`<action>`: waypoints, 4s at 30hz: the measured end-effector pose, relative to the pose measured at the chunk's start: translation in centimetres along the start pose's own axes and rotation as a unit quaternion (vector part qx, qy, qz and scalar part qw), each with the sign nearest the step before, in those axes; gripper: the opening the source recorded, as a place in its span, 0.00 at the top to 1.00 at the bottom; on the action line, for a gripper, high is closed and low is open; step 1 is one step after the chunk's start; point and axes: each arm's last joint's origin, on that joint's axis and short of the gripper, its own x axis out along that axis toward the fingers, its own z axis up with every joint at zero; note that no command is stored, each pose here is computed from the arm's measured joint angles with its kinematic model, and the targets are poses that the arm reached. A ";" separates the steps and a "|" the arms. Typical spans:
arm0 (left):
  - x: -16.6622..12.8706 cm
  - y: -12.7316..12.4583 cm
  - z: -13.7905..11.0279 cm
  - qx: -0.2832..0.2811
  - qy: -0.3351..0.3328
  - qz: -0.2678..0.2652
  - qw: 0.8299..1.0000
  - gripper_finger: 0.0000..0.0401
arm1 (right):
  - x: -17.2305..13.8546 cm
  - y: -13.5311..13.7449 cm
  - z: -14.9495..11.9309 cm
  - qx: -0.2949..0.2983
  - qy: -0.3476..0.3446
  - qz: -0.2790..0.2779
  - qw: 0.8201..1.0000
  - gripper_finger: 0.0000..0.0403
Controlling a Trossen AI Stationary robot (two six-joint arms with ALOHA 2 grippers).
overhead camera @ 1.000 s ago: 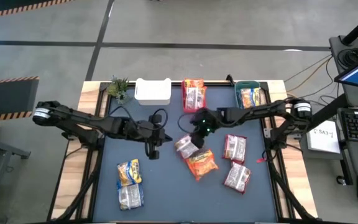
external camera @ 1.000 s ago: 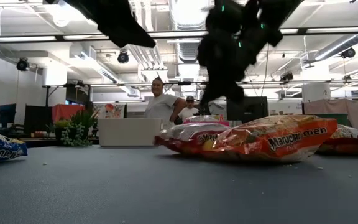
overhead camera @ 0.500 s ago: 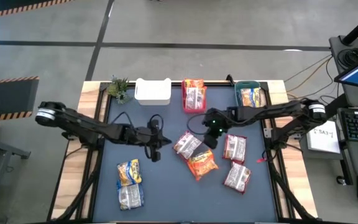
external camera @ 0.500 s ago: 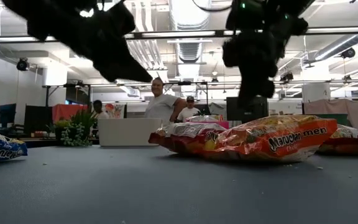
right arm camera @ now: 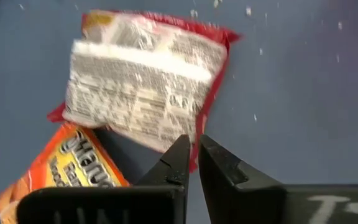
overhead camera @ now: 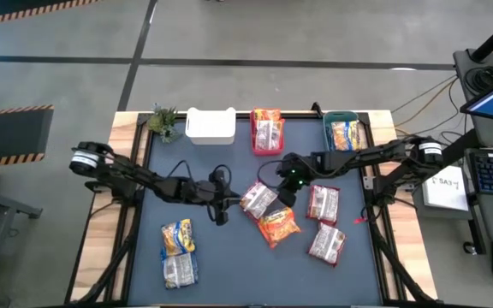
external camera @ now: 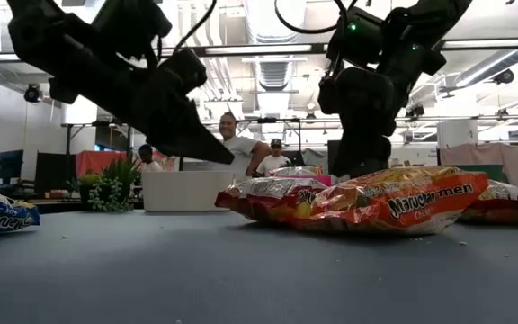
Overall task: Sort Maruchan noodles
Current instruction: Put the top left red noodle pack into the white bin
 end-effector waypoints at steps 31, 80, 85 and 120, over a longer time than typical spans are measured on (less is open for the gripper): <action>0.6 0.2 -1.5 -0.033 0.016 -0.017 0.999 0.65 | 0.0 -0.1 0.3 -0.022 -0.030 -0.031 0.999 0.75; 2.1 0.4 -3.4 -0.062 0.029 -0.007 0.998 0.69 | 0.0 0.0 0.8 -0.027 -0.055 -0.023 0.998 0.74; 2.0 0.7 -4.0 -0.053 0.052 0.027 0.997 0.69 | 0.0 0.0 0.8 -0.027 -0.055 -0.023 0.998 0.75; 0.9 0.8 -1.8 -0.018 -0.015 0.087 0.996 1.00 | -1.6 1.4 3.2 -0.069 -0.121 -0.008 0.990 0.85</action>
